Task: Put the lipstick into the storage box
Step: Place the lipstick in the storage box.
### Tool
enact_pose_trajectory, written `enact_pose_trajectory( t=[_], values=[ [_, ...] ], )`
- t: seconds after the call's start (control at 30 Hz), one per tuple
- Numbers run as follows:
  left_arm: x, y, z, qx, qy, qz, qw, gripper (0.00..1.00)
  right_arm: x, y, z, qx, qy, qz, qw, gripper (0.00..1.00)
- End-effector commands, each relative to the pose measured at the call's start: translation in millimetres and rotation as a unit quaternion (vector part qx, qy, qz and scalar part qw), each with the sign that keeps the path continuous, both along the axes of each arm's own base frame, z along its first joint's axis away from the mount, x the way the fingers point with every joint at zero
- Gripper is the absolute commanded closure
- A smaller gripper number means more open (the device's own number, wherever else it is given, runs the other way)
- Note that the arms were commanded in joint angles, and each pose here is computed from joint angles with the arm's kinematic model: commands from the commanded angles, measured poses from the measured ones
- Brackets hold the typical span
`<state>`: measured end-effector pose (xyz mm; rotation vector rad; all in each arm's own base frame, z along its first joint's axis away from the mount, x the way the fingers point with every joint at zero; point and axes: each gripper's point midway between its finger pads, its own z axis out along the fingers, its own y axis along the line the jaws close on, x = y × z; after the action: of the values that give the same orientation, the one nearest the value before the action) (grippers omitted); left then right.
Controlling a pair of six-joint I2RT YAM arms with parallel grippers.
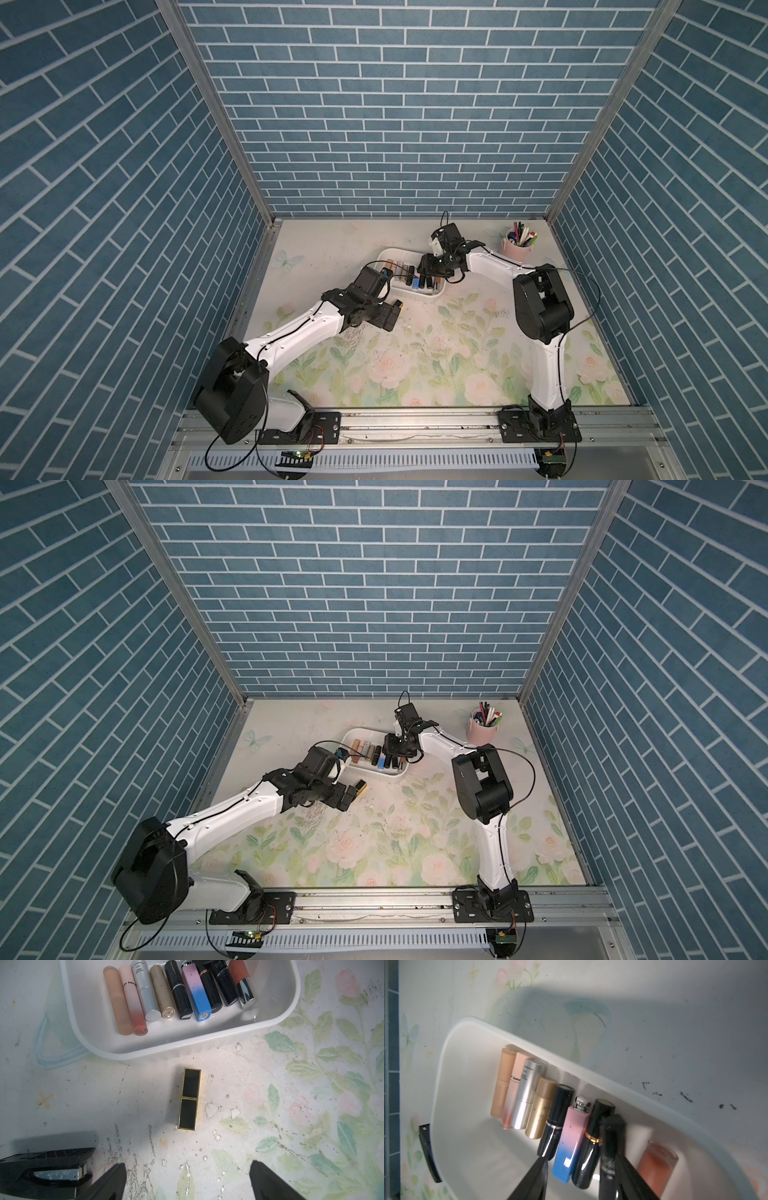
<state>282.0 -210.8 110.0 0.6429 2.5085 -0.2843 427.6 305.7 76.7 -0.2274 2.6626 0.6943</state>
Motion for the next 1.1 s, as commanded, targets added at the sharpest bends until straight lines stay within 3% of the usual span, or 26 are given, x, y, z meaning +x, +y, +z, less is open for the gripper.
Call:
enact_pose_trajectory(
  t=[0.0, 0.37, 0.53, 0.77, 1.07],
  values=[
    [-2, 1, -8, 0.008, 0.006, -0.003, 1.0, 0.01, -3, 6, 54, 0.047, -0.042, -0.003, 0.998, 0.43],
    [1, -3, -20, 0.01, 0.014, -0.004, 1.0, 0.02, -23, 0, 119, 0.107, -0.098, 0.004, 0.989, 0.42],
    [5, -2, -30, 0.026, 0.02, -0.002, 0.999, 0.12, -41, -10, 137, 0.117, -0.114, 0.006, 0.987, 0.42],
    [10, -6, -46, 0.04, 0.034, -0.001, 0.999, 0.23, -71, -29, 140, 0.118, -0.122, 0.006, 0.985, 0.42],
    [24, -10, -67, 0.076, 0.049, -0.006, 0.996, 0.27, -98, -50, 131, 0.118, -0.126, -0.001, 0.985, 0.42]
  ],
)
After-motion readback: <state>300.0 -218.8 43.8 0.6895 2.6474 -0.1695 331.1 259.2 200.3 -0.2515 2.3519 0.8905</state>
